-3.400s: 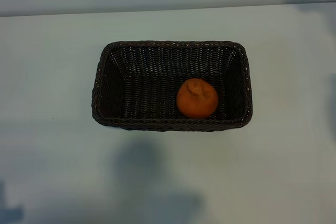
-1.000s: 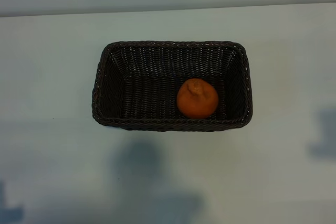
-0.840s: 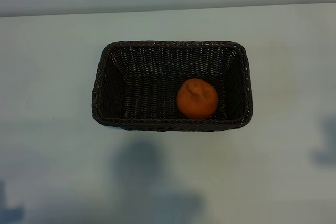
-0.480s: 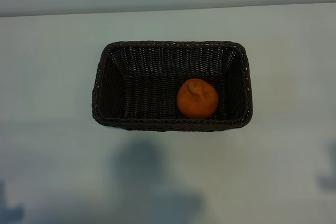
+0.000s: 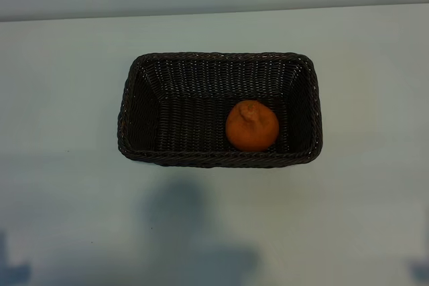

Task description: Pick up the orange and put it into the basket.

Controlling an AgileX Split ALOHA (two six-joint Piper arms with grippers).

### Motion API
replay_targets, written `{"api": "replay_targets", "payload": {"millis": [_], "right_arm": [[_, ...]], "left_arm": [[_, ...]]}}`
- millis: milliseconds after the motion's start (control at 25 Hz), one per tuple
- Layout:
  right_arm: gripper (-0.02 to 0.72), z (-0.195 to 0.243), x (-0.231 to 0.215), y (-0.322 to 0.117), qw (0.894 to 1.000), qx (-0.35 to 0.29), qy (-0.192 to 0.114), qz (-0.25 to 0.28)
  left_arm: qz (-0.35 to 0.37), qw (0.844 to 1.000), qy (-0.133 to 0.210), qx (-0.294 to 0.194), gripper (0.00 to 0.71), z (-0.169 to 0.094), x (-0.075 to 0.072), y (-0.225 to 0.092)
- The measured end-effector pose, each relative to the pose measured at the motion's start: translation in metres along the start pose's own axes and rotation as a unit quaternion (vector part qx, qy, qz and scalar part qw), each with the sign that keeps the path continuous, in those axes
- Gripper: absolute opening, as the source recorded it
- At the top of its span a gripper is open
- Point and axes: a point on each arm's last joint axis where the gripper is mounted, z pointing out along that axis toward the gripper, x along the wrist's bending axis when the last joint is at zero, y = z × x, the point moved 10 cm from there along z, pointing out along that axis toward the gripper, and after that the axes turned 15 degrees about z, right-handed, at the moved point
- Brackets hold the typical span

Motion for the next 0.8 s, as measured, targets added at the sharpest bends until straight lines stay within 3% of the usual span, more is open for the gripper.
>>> {"api": "replay_targets", "payload": {"millis": [200, 600, 800], "right_arm": [[0.594, 0.009, -0.003, -0.012, 1.0, 0.018, -0.004, 0.0], [0.594, 0.05, -0.017, -0.07, 0.993, 0.111, -0.026, 0.015], [0.594, 0.053, -0.023, -0.071, 0.993, 0.11, -0.038, 0.007]], "left_arm": [[0.0, 1.0, 0.0, 0.0, 0.592, 0.0, 0.0, 0.0], [0.001, 1.0, 0.0, 0.0, 0.592, 0.0, 0.0, 0.0], [0.001, 1.0, 0.0, 0.0, 0.592, 0.0, 0.0, 0.0]]}}
